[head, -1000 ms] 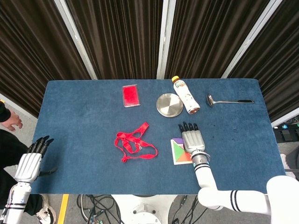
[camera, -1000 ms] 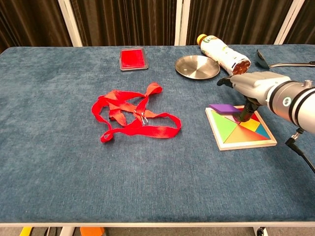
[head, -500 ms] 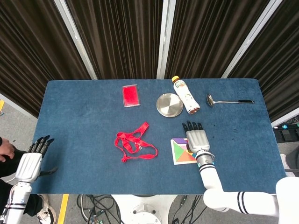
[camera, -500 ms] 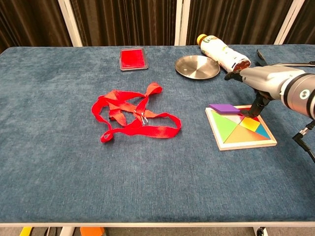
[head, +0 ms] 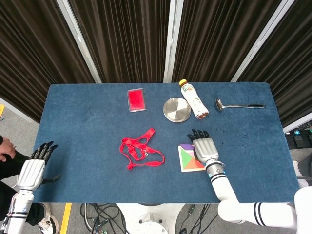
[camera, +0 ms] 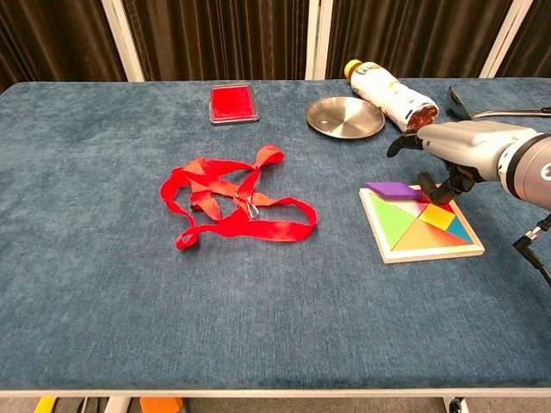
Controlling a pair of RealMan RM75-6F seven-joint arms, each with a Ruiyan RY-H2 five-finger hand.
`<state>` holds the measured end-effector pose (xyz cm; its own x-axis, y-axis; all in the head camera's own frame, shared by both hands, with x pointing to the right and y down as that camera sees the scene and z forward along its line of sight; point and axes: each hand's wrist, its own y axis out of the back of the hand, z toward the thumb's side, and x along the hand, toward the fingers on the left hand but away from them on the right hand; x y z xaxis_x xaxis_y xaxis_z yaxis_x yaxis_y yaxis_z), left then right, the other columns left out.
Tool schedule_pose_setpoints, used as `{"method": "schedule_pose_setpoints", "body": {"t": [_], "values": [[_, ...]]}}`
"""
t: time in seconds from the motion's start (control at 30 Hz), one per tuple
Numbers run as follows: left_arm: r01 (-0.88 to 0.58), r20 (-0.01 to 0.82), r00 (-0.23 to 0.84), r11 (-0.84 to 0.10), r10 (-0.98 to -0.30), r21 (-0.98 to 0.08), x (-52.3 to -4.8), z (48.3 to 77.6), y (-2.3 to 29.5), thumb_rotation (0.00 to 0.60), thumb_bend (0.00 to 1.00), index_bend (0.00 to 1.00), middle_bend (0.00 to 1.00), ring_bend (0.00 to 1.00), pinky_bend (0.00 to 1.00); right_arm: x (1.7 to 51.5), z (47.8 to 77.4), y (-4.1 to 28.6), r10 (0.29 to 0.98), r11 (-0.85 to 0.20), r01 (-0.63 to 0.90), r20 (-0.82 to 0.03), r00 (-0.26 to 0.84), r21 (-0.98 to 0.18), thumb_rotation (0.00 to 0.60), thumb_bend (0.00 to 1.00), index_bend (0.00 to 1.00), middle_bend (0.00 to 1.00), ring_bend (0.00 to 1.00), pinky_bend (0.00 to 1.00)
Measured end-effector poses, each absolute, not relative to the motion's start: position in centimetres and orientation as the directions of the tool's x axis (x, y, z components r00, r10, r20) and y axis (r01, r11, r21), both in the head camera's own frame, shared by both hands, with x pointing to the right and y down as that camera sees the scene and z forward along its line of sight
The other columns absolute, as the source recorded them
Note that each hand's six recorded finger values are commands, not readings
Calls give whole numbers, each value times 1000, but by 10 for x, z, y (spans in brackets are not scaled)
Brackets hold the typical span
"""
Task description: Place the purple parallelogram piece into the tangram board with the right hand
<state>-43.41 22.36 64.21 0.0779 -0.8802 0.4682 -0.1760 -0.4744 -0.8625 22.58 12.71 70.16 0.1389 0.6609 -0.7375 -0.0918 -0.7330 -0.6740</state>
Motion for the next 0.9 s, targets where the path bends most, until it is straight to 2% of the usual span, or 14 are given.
{"method": "schedule_pose_setpoints", "body": {"t": [0.13,0.33,0.5,0.9], "values": [[-177,468,75,-474,-880,-863,-435,642,224,600,61,113,35,0,167,225,704,128,652,-740,-91,-744,146,-666,600,790,197,0,0,0],[-176,469,76,-475,-880,-862,-435,642,224,600,62,113,35,0,168,221,707,129,643,-747,-91,-750,156,-659,600,829,234,0,0,0],[-177,468,75,-474,-880,-863,-435,642,224,600,61,113,35,0,167,221,708,130,642,-748,-91,-751,154,-658,600,834,280,0,0,0],[-176,468,76,-474,-880,-863,-435,642,224,600,61,113,35,0,167,219,707,131,643,-745,-88,-748,164,-661,600,835,292,0,0,0]]}}
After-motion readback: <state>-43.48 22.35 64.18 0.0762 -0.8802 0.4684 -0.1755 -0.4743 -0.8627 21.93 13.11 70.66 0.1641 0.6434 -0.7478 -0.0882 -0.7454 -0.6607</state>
